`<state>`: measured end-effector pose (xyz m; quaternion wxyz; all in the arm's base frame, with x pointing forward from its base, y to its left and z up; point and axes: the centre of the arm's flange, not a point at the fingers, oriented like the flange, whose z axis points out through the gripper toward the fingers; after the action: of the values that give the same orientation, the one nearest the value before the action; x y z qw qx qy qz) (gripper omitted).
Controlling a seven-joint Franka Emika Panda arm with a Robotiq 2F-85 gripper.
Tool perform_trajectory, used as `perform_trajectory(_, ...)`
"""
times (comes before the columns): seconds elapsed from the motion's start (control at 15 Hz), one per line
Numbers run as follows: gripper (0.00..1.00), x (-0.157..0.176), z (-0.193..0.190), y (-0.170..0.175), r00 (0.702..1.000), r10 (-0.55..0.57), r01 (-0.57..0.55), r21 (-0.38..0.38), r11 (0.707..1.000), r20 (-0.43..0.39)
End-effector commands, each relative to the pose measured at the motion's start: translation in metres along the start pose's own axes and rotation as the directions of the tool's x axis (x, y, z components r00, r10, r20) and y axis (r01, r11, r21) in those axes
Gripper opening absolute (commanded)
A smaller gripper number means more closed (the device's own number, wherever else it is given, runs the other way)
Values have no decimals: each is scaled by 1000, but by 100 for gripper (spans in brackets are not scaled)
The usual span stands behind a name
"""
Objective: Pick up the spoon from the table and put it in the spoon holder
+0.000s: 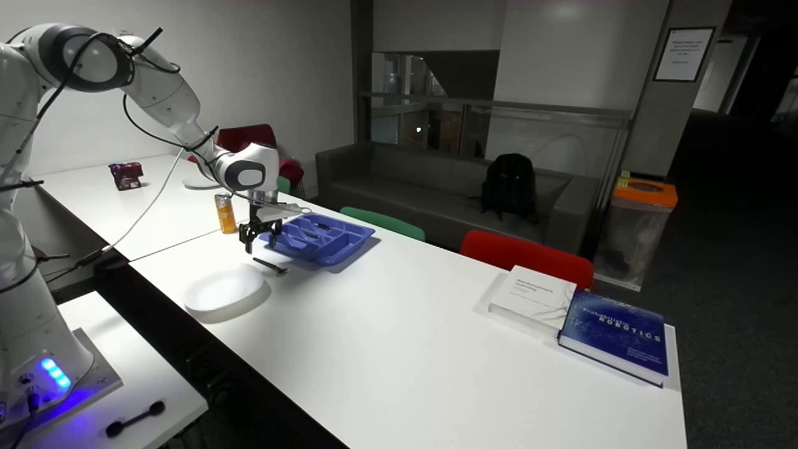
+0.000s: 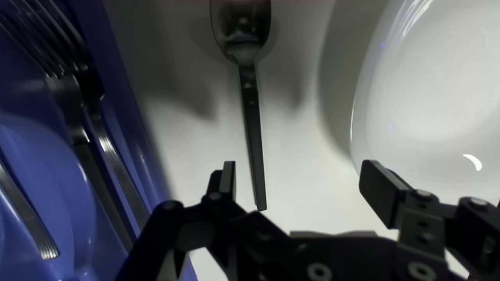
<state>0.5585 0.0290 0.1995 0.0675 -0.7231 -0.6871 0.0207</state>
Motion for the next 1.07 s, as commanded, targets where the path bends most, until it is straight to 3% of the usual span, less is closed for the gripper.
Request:
perform_trajectory(0.0, 64, 1, -2, -9, 1000, 0, 0, -30, 1000, 9)
perform_trajectory(0.13, 61, 1, -1, -10, 1000, 0, 0, -29, 1000, 10)
perform_trajectory(0.4, 68, 1, 4, -12, 1000, -1, 2, -25, 1000, 13)
perform_trajectory(1.0, 63, 2, 14, -3, 999, 8, -8, -18, 1000, 41)
